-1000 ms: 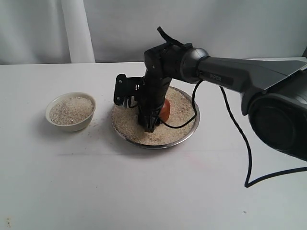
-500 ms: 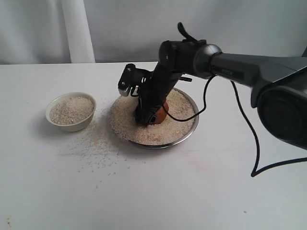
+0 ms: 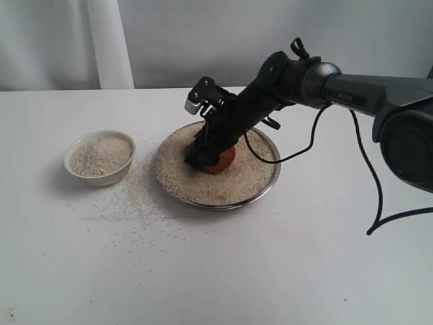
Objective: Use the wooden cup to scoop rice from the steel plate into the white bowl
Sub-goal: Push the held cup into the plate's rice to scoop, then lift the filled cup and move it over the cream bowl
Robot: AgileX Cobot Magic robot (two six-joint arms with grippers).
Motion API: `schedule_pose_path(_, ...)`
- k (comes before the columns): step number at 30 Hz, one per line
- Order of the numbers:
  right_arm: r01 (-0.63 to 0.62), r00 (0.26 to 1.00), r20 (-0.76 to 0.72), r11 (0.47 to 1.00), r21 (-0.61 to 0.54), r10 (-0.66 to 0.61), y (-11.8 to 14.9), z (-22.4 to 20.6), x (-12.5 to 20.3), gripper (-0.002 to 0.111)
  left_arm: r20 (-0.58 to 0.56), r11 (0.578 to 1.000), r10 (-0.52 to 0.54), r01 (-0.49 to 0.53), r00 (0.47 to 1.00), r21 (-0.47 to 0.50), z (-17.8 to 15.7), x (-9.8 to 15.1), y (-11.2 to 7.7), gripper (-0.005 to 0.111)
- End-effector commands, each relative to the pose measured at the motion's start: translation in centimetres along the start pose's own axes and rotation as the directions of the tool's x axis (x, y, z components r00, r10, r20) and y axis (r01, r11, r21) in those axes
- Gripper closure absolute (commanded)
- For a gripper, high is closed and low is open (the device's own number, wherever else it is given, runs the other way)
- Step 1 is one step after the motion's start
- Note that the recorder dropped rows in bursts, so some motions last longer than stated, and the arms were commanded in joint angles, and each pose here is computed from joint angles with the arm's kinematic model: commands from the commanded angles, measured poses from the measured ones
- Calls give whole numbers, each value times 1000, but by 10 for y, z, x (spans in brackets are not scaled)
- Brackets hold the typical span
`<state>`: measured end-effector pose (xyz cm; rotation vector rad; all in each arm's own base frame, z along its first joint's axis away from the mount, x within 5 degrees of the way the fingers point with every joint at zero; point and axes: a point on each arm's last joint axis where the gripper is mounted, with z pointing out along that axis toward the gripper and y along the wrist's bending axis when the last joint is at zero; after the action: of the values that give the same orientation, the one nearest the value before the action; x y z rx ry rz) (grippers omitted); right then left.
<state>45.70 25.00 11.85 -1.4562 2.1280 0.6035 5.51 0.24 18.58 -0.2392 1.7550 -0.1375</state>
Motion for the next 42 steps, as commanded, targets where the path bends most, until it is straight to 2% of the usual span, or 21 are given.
schedule_pose_path(1, 22, 998, 58, 1000, 19, -23, 2, -28, -18, 108, 17, 1000, -5, 5, 1000, 10, -1, -3, -1, 107)
schedule_pose_path(9, 82, 980, 174, 993, 81, -95, 20, -93, -63, 108, 17, 1000, -5, 5, 1000, 10, -1, -3, -1, 107)
schedule_pose_path(13, 63, 967, 242, 993, 99, -86, 23, -103, -75, 108, 17, 1000, -5, 5, 1000, 10, -1, -3, -1, 107)
schedule_pose_path(16, 79, 962, 250, 989, 128, -109, 29, -99, -82, 108, 17, 1000, -5, 5, 1000, 10, -1, -3, -1, 107)
schedule_pose_path(21, 149, 945, 260, 971, 189, -196, 56, -81, -105, 108, 17, 1000, -5, 5, 1000, 10, -1, -3, -1, 107)
schedule_pose_path(29, 250, 903, 234, 884, 395, -360, 101, -56, -141, 108, 17, 1000, -5, 5, 1000, 10, -1, -3, -1, 107)
schedule_pose_path(33, 264, 897, 219, 862, 433, -385, 104, -54, -149, 108, 17, 1000, -5, 5, 1000, 10, -1, -3, -1, 107)
schedule_pose_path(39, 253, 899, 209, 848, 466, -384, 91, -46, -163, 108, 17, 1000, -5, 5, 1000, 10, -1, -3, -1, 107)
schedule_pose_path(42, 286, 902, 160, 831, 476, -402, 85, -33, -165, 108, 17, 1000, -5, 5, 1000, 10, -1, -3, -1, 107)
